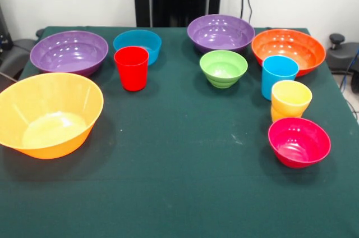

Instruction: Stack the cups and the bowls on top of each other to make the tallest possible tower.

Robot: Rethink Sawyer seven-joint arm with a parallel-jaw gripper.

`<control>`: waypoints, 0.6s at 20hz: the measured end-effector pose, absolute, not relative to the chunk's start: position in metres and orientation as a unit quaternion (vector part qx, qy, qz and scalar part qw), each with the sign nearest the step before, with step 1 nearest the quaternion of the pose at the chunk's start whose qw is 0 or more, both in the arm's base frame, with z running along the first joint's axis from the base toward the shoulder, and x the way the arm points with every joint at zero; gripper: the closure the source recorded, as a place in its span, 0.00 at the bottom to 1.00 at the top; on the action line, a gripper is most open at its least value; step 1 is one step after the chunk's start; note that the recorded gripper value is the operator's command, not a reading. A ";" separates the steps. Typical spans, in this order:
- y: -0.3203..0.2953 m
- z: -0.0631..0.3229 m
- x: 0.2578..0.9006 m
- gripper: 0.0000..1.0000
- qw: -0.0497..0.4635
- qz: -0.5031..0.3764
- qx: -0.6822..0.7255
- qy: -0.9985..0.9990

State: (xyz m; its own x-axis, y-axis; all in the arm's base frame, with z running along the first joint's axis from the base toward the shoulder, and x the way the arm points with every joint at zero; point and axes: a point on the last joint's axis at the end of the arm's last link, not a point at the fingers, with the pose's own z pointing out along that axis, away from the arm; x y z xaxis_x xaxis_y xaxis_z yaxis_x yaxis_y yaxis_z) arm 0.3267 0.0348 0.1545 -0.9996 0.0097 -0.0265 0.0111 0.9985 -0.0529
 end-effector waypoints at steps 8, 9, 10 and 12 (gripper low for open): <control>0.016 0.168 0.332 0.00 0.030 -0.019 0.036 0.999; 0.016 0.170 0.333 0.00 0.032 -0.021 0.036 0.999; 0.017 0.173 0.334 0.00 0.034 -0.022 0.035 0.999; 0.018 0.176 0.334 0.00 0.036 -0.025 0.032 0.999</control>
